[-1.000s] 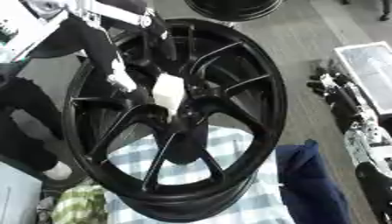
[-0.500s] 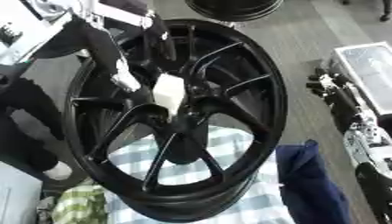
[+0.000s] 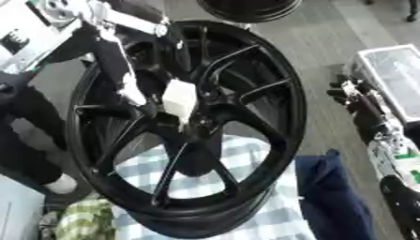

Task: Pull the pin out of the wheel hub.

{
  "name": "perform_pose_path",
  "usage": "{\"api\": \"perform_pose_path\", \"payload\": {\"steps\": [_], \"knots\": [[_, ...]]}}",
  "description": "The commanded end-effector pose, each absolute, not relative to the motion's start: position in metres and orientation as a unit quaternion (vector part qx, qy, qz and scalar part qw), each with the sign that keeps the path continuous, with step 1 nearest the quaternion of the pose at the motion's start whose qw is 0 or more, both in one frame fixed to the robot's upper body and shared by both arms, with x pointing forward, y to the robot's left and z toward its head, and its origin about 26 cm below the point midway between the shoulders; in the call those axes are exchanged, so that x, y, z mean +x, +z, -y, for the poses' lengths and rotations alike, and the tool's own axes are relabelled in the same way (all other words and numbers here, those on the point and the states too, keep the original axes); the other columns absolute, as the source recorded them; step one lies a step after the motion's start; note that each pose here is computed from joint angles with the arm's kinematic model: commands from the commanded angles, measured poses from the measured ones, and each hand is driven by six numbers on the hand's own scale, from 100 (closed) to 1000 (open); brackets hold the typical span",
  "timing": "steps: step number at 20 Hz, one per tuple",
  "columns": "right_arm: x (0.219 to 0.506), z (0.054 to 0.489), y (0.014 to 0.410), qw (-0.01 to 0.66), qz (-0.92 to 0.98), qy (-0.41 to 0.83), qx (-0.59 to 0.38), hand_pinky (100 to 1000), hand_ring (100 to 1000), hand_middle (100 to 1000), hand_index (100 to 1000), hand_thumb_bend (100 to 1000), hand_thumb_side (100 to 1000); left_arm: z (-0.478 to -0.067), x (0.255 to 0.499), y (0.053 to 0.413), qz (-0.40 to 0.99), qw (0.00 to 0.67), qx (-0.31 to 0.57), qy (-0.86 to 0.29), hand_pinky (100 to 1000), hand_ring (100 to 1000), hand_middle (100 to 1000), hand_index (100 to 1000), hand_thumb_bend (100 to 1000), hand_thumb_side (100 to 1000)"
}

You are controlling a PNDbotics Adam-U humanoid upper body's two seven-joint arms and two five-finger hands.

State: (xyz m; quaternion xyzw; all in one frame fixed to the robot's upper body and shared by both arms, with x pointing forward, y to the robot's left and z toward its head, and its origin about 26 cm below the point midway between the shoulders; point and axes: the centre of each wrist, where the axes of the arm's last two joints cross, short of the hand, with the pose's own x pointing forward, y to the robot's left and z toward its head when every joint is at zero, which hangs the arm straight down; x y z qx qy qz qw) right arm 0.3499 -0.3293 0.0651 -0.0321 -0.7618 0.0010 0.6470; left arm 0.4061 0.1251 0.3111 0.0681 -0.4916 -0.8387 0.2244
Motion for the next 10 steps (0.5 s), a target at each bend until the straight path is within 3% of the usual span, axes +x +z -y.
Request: {"api": "perform_pose_path", "payload": {"steps": [1, 10], "knots": [[0.352, 0.333, 0.072, 0.641, 0.767, 0.004, -0.036, 910, 755, 687, 794, 145, 512, -0.125, 0.404, 0.319, 0.496, 0.217, 0.071, -0.838, 885, 828, 747, 809, 625, 339], [0.352, 0.332, 0.071, 0.641, 0.767, 0.003, -0.035, 911, 754, 686, 794, 144, 512, -0.119, 0.407, 0.308, 0.482, 0.214, 0.074, -0.847, 884, 828, 744, 804, 610, 306]]}}
